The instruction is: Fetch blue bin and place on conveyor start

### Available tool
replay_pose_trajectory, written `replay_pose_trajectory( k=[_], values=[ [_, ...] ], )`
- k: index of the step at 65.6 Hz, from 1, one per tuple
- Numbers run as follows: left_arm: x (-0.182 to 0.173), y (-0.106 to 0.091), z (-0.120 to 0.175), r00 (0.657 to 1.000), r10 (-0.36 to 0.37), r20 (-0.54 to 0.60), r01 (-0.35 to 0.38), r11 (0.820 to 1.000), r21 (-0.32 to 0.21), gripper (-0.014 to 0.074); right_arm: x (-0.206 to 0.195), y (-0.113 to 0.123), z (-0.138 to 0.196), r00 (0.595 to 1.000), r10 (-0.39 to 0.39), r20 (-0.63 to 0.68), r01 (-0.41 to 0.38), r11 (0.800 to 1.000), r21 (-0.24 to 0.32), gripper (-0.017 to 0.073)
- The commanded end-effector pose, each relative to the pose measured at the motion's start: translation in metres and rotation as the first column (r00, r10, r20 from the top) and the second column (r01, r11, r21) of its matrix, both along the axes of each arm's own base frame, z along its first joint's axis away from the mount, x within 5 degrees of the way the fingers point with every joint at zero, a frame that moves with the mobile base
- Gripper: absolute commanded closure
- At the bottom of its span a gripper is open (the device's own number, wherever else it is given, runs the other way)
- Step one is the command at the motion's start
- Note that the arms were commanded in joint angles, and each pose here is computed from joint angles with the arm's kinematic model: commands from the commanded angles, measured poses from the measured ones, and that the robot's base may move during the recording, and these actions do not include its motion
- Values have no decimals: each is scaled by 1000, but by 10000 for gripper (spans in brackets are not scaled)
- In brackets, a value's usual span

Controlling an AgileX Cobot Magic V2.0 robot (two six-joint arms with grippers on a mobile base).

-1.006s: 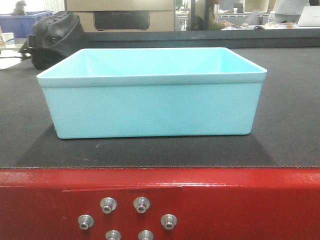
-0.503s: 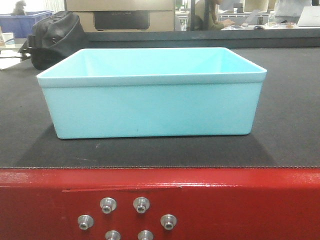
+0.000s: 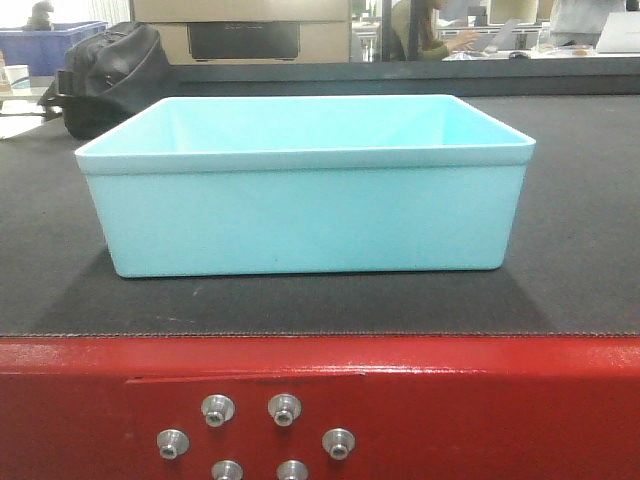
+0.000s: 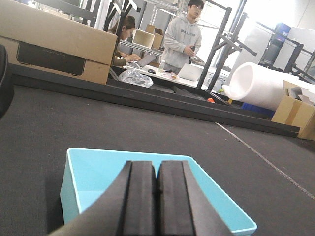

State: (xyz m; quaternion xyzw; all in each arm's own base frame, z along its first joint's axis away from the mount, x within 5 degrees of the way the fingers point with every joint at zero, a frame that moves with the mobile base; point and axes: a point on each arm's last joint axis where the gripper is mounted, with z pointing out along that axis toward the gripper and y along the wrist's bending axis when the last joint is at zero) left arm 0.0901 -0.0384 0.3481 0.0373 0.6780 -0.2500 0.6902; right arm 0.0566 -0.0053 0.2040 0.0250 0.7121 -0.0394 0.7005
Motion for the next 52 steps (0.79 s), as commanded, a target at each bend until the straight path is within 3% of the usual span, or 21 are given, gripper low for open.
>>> replay_pose_trajectory(
  k=[1,26,37,40,43,49,52],
  values=[
    [-2,0,3,1000,-6,25,6,1000,-10,704,0,0,3,1000,-4,29,4,1000,-9,725],
    [-2,0,3,1000,-6,25,6,1000,-10,704,0,0,3,1000,-4,29,4,1000,-9,725],
    [-3,1,3,999,5,51,-6,999,33,704,0,0,3,1000,-4,29,4,1000,-9,725],
    [-4,3,3,997,24,71,-30,997,75,704,0,0,3,1000,-4,29,4,1000,-9,725],
    [-5,6,0,993,53,106,-69,985,155,704,0,0,3,1000,-4,29,4,1000,-9,725],
    [-9,15,-11,975,130,181,-183,930,318,704,0,0,3,1000,-4,29,4,1000,-9,725],
    [-11,21,-19,966,183,183,-236,912,335,704,0,0,3,1000,-4,29,4,1000,-9,725]
  ],
)
